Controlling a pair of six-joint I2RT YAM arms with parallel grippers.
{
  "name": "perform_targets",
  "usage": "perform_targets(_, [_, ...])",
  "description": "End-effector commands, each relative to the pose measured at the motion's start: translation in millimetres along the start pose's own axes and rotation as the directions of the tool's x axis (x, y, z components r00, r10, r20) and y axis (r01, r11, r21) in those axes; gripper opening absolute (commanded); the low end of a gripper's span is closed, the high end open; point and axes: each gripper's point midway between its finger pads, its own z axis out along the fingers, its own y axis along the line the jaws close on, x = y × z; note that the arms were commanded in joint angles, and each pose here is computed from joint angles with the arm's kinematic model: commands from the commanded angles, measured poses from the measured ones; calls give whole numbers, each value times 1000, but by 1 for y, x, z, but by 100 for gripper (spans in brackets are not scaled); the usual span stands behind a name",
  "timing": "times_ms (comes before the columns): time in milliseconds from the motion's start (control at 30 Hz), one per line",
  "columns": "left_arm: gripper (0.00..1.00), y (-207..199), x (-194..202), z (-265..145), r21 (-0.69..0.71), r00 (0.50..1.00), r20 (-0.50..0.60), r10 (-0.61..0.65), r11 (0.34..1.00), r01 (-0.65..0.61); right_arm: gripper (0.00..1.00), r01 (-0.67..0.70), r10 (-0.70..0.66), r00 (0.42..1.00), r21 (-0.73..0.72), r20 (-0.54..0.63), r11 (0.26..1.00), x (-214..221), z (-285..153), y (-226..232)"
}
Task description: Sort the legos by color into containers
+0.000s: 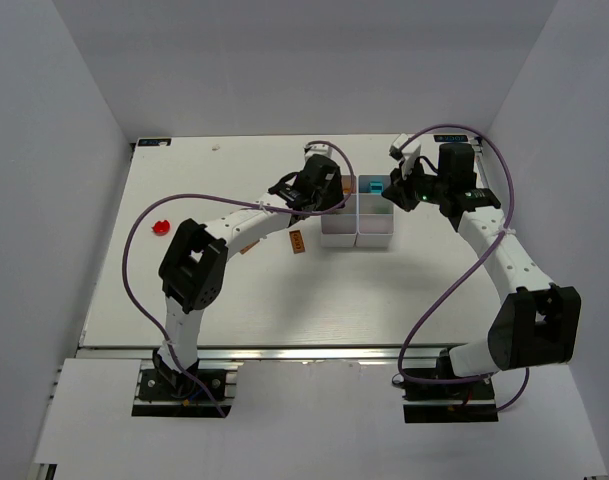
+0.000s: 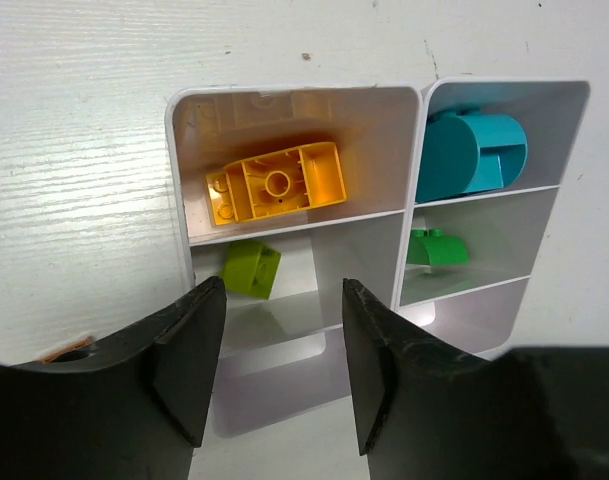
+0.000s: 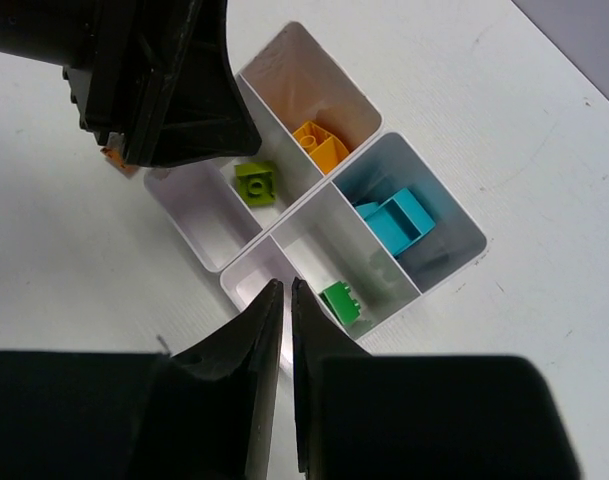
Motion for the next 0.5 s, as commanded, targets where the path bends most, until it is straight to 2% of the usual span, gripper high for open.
perform_targets(0, [60, -18, -36, -21, 42, 996, 86, -15, 999, 12, 14, 28, -27, 999, -29, 42, 999, -11, -7, 7])
perform_targets(67, [54, -24, -55, -37, 72, 990, 135, -33, 997, 23, 20, 36, -31, 998, -93, 49, 995, -13, -8, 18])
perform_targets(133, [42, -27, -69, -52, 86, 983, 175, -50, 996, 36, 29, 70, -62, 997, -156, 56, 985, -13, -7, 27])
perform_targets(167, [24, -26, -78, -68, 90, 978, 201, -62, 995, 45, 39, 70, -56, 996, -212, 73, 975, -19, -10, 36])
perform_targets(267, [0, -10, -84, -91, 60, 970, 225, -97, 994, 86, 50, 98, -78, 994, -287, 81, 953, -30, -1, 45])
perform_targets(333, [0, 14, -81, -111, 42, 964, 222, -145, 989, 139, 50, 76, -67, 997, -346, 37, 935, -26, 13, 58])
perform_targets(367, [8, 26, -77, -116, 26, 963, 216, -164, 986, 162, 50, 94, -86, 996, -329, 37, 940, -36, 17, 55])
perform_targets(467, [44, 84, -62, -130, -77, 959, 172, -225, 968, 241, 51, 58, -65, 998, -350, -7, 935, -41, 39, 67])
